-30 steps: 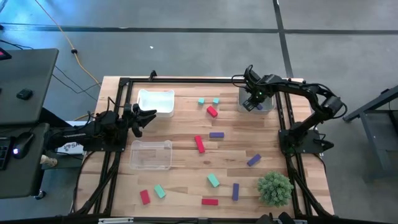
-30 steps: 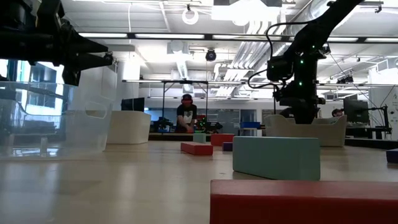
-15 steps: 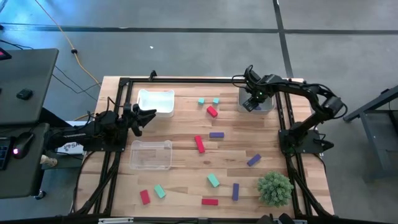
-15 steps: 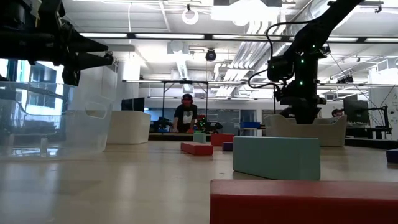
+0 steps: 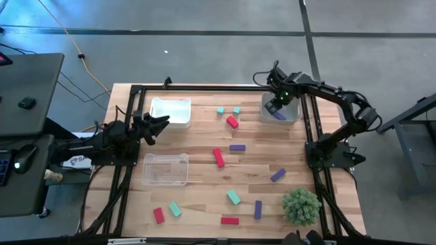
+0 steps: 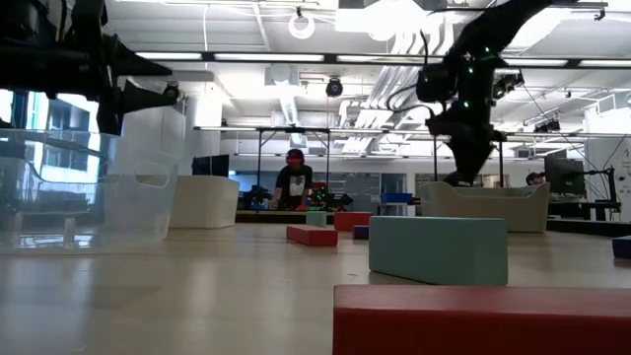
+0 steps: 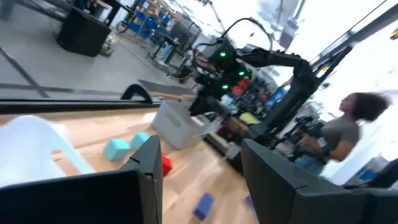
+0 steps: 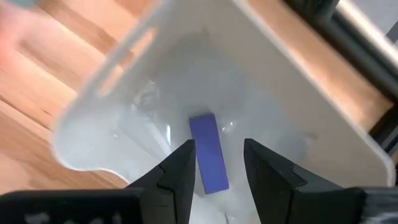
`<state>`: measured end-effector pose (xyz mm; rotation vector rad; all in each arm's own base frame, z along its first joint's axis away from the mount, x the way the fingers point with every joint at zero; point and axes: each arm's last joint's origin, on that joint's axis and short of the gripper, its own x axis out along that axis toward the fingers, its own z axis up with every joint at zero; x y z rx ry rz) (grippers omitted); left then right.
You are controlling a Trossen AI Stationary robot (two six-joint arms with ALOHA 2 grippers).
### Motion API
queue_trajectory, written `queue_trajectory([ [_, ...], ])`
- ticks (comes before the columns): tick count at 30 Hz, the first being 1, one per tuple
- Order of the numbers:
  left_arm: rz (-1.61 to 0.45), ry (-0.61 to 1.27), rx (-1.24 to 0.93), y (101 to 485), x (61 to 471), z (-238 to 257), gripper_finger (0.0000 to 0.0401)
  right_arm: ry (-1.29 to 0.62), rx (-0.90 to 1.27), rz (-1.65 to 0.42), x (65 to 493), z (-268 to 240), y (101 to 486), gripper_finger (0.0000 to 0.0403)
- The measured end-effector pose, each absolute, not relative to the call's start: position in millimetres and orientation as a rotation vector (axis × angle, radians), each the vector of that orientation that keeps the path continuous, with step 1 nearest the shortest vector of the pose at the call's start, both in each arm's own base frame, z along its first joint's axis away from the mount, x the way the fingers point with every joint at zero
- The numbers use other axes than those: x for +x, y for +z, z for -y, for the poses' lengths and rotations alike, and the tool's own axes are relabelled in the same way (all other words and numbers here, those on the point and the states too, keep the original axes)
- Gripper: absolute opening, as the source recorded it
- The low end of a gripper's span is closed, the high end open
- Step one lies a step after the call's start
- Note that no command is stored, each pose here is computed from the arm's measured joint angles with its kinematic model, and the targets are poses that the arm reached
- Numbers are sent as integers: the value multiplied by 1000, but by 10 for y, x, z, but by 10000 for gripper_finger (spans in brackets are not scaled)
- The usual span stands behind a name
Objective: Sort & place blocks by color
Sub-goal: Put the bottom left red block into the transparent bin
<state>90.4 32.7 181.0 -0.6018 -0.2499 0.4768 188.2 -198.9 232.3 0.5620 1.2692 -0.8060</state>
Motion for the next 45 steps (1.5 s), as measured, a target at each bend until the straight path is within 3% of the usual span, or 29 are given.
queue_trajectory([
  [13, 290, 310, -454, 2462, 776, -245, 134, -774, 523, -1071, 2151, 2004, 2951, 126],
  [32, -285, 53, -400, 3057, 995, -178, 133, -725, 554, -987, 2491, 1623, 3190, 126],
  [45, -477, -184, -331, 3253, 1224, 62, 133, -685, 592, -978, 2656, 1340, 3189, 126],
])
